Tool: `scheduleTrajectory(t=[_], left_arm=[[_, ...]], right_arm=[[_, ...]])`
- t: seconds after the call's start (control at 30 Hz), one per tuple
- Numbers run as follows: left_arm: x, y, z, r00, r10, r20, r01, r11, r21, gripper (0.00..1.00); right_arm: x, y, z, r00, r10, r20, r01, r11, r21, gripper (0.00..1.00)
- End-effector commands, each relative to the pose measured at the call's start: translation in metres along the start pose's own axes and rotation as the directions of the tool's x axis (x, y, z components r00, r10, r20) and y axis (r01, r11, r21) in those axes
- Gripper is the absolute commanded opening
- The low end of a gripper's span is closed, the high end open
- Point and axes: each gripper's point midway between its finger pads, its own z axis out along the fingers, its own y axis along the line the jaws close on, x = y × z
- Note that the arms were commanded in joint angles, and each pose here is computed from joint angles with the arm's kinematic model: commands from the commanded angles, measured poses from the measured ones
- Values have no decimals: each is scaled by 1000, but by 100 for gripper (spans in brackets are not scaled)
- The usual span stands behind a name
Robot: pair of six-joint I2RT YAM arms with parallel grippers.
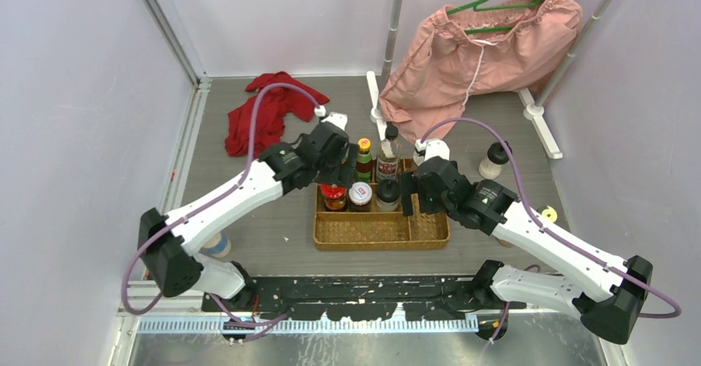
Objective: Organize the condiment bottles
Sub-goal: Place the bottle in the storage box.
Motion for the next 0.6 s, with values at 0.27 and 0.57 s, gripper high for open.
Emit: scheduleTrajectory(t=[0.27, 0.57], left_arm=[[-38, 48, -102, 969, -70, 236, 85, 995, -55, 80], [11, 71, -74, 983, -115, 144, 139, 975, -170, 52]], right_arm=[[-35, -36, -14, 986, 112, 126, -132, 977, 165, 99], [-2, -101, 13, 915, 392, 90, -401, 875, 271, 71]])
